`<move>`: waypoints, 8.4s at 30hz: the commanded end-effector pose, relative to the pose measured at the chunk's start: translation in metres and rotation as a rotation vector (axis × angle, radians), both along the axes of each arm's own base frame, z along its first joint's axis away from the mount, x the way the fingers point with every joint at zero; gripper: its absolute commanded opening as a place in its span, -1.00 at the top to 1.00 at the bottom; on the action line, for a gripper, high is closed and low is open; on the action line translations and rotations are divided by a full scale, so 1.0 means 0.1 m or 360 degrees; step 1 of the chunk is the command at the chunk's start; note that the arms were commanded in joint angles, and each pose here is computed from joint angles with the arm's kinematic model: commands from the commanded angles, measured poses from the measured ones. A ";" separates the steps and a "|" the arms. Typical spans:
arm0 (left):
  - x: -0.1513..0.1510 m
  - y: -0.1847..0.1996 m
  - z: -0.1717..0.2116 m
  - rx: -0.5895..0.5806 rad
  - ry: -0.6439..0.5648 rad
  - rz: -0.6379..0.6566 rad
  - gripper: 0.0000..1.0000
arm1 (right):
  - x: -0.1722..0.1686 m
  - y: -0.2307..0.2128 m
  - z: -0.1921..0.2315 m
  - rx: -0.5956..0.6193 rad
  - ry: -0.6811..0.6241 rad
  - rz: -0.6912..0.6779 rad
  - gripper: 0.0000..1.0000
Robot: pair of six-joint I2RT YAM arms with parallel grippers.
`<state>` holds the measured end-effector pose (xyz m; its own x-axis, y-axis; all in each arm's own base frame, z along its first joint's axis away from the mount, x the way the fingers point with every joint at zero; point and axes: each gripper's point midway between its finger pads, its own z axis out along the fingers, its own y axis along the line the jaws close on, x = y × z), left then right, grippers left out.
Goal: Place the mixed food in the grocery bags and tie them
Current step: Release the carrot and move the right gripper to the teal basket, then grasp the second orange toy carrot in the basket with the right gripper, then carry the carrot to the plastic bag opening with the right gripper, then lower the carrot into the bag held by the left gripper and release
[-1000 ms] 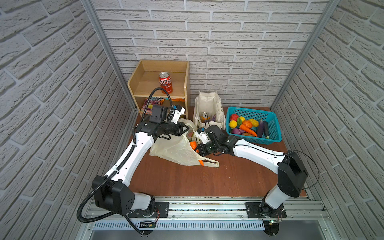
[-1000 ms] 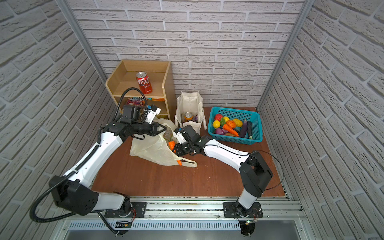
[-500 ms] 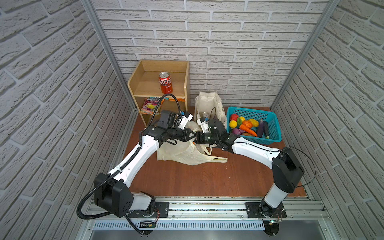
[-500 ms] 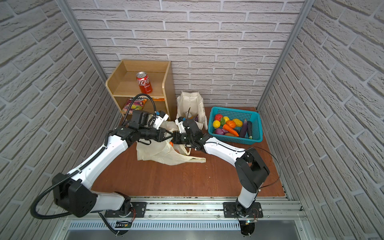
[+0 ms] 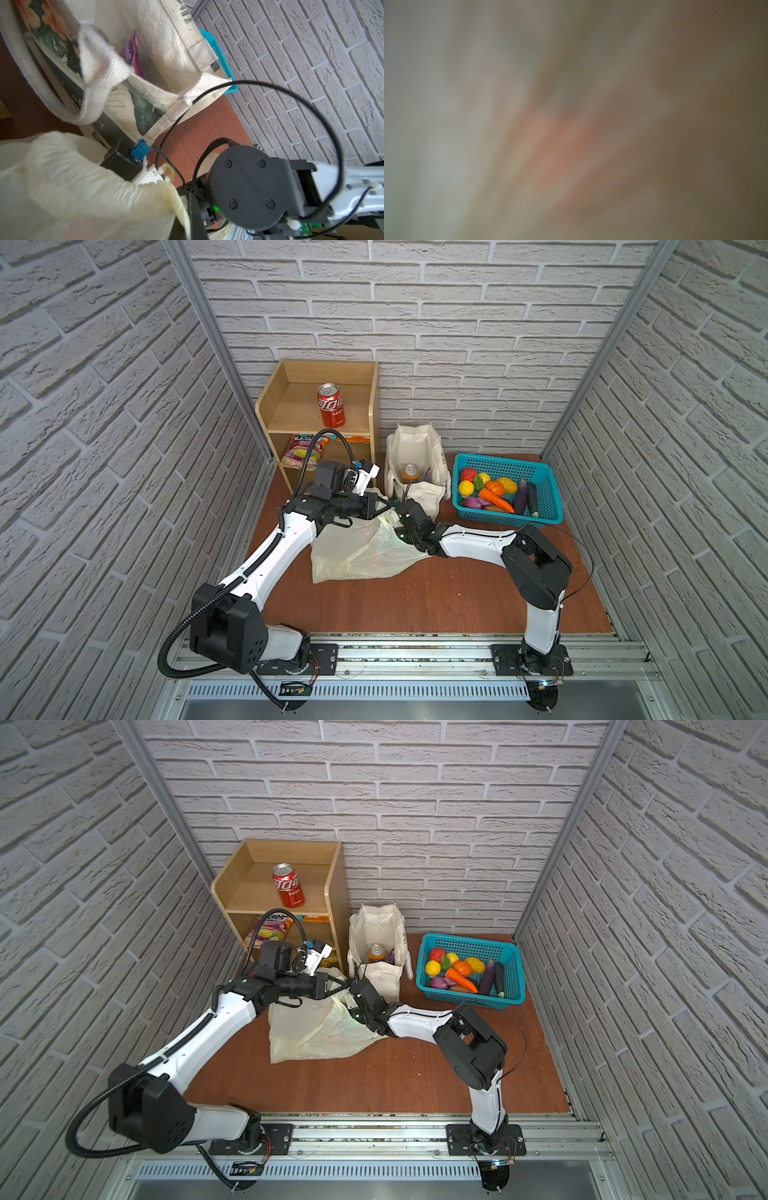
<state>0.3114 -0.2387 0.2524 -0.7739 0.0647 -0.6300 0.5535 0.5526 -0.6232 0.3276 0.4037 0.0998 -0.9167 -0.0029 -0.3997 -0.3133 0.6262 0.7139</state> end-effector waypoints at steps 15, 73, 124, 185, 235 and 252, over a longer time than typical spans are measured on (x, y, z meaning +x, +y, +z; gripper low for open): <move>0.08 0.42 0.07 -0.0071 -0.0153 0.0128 1.00 | -0.28 -0.43 0.96 -0.0119 -0.0220 0.0119 -0.58; 0.29 0.45 0.06 -0.0167 -0.0249 0.0201 1.00 | 1.48 -4.29 0.03 -0.1849 0.0282 -0.0644 -0.60; 0.24 0.49 0.17 -0.0164 -0.0251 0.0229 1.00 | 1.45 -4.00 1.44 -0.0857 -0.0151 -0.1082 0.62; 0.17 0.51 -0.08 -0.0035 -0.0157 0.0195 1.00 | -0.78 -0.59 0.41 -0.0378 -0.0587 0.0251 0.68; 0.31 0.45 0.05 -0.0291 -0.0119 0.0178 1.00 | -0.21 0.13 0.48 -0.0105 -0.0203 0.0134 -0.48; 0.35 0.61 0.04 -0.0312 -0.0122 0.0234 1.00 | -0.66 -0.37 1.26 -0.0181 -0.0355 0.0277 -0.49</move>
<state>0.3466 -0.1791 0.2488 -0.7492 -0.1734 -0.6393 0.4824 0.5187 -0.7059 0.2721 0.3790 0.2070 -0.8182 -0.1844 -0.5446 -0.5241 0.6285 0.5747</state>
